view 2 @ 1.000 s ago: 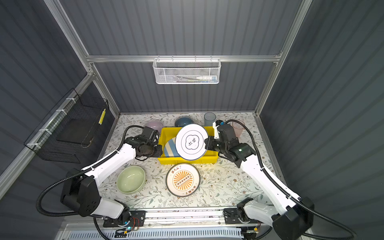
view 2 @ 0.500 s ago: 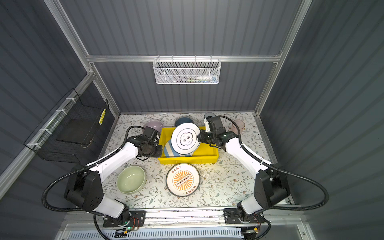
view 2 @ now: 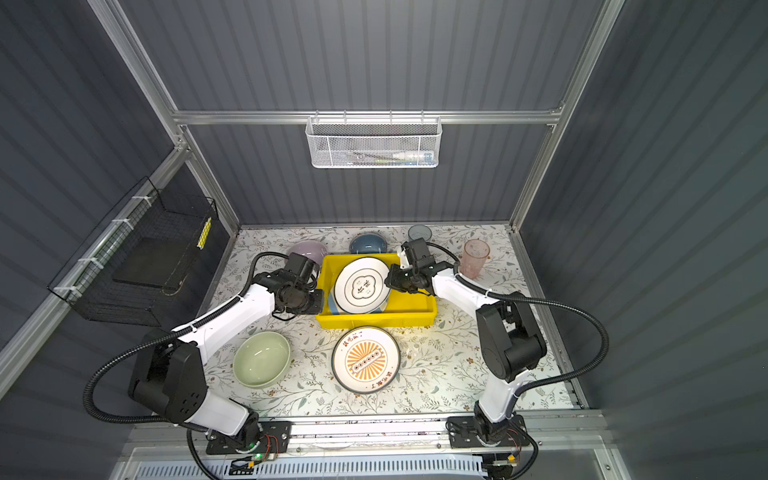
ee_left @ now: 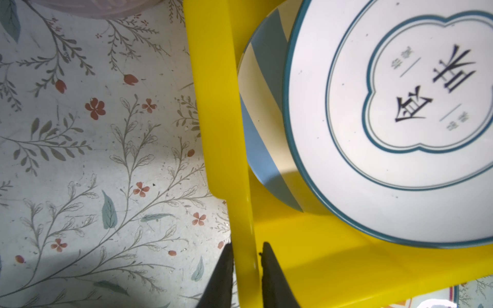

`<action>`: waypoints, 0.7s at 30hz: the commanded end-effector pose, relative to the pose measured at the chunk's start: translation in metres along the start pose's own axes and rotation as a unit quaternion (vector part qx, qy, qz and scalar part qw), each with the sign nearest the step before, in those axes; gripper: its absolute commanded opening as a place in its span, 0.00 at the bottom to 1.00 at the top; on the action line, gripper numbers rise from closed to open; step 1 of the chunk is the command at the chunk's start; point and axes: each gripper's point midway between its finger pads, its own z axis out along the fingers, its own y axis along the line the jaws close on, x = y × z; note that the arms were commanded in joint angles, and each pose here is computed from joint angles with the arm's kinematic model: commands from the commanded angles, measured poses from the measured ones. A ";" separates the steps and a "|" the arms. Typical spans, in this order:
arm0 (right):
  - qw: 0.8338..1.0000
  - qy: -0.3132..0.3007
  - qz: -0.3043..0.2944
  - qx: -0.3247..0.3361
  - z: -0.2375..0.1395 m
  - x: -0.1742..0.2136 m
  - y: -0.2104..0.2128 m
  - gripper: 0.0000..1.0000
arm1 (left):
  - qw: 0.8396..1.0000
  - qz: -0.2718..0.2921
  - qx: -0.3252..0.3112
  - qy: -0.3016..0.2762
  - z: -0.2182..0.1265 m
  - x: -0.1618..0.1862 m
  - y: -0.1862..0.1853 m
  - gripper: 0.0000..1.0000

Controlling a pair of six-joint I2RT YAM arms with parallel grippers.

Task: Place the mixed dishes into the plastic bin
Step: 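Lower the white plate into the bin and open the right gripper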

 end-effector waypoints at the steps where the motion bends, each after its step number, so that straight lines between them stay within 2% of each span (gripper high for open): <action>1: 0.999 -0.014 -0.001 -0.040 0.002 -0.010 0.016 0.00 | 1.000 -0.008 0.013 0.003 -0.002 -0.001 -0.004 0.21; 21: 0.998 0.028 0.030 -0.042 0.051 0.009 -0.005 0.02 | 1.000 -0.012 0.024 -0.010 -0.012 -0.007 -0.008 0.19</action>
